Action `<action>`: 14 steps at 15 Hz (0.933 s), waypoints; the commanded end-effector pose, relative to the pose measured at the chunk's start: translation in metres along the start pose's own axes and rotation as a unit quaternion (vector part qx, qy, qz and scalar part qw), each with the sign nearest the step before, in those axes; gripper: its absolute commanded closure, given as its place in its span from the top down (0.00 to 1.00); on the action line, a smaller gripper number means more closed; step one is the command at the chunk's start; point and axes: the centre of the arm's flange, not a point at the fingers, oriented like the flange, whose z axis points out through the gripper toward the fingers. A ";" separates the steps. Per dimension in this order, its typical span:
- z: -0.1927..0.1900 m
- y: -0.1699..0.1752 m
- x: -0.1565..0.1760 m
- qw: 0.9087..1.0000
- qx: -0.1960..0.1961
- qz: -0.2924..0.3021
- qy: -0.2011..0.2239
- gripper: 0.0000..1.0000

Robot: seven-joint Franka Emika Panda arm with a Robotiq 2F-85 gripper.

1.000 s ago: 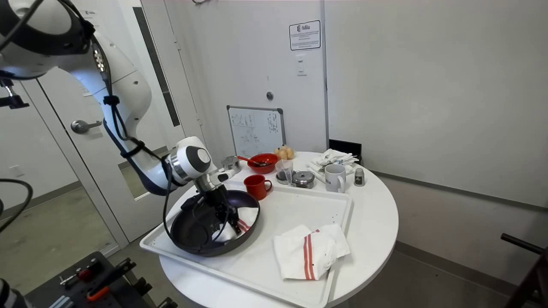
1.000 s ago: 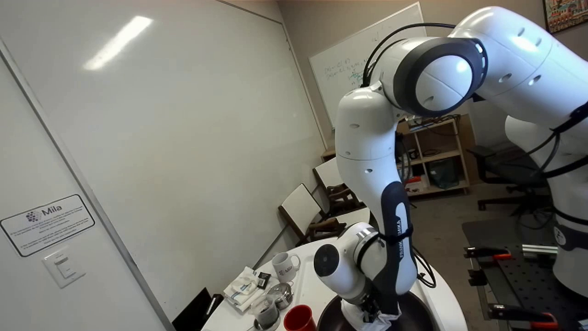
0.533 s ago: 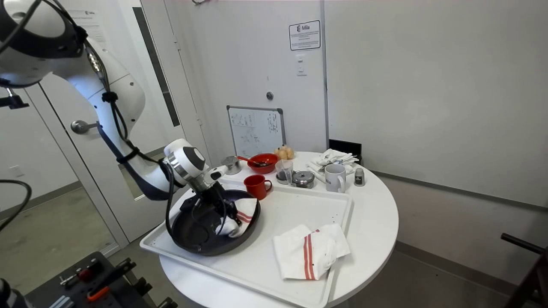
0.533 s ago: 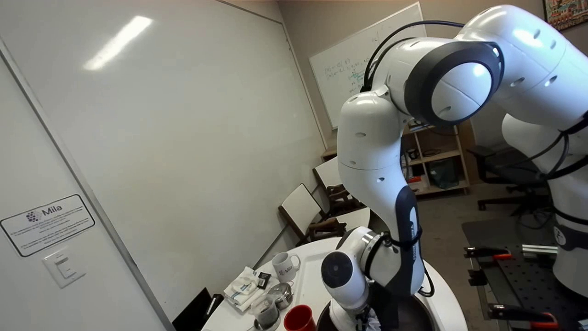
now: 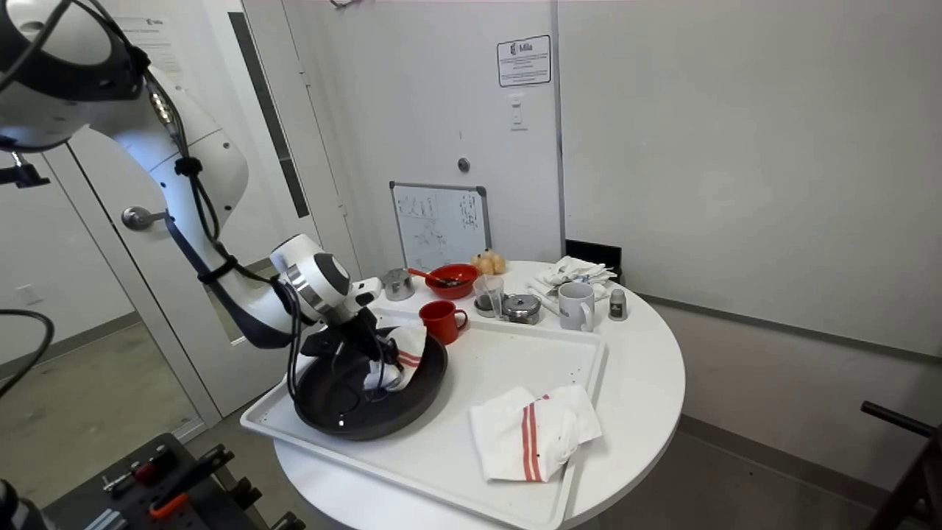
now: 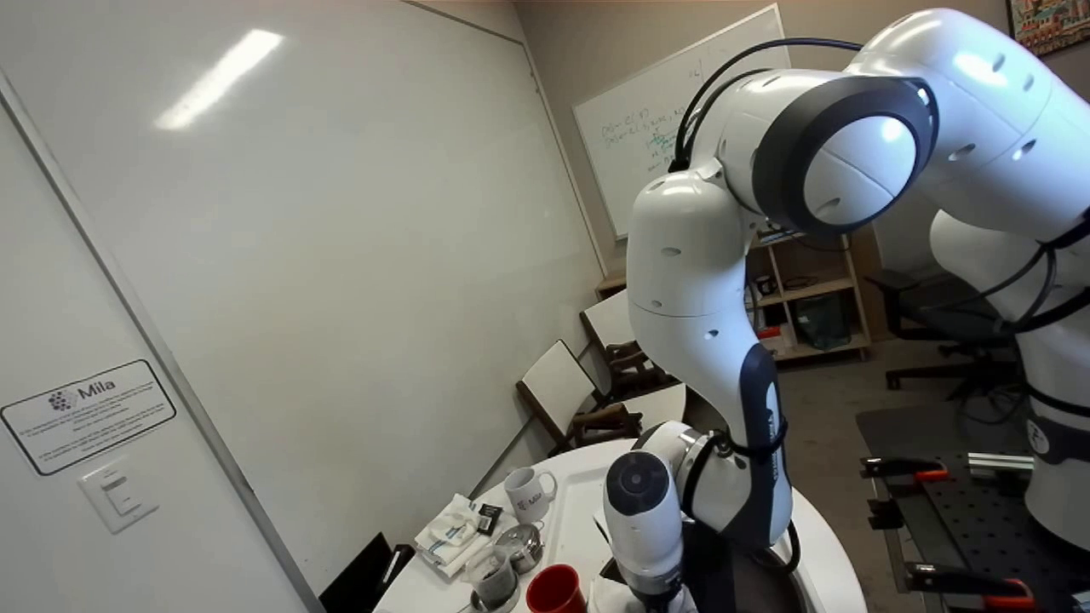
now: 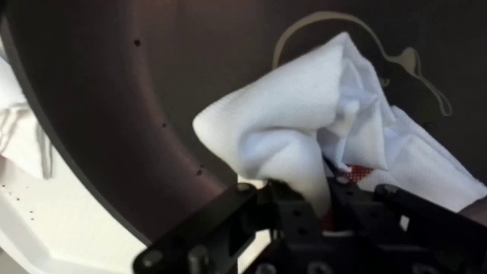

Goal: Pick up the white and red towel on the left and use it to wipe the black pan

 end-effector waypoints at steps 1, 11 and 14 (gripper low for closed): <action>0.003 -0.006 -0.014 0.997 0.072 -0.023 -0.002 0.04; -0.033 0.005 -0.050 0.974 0.177 -0.096 -0.108 0.04; -0.034 0.018 -0.052 0.974 0.163 -0.075 -0.137 0.04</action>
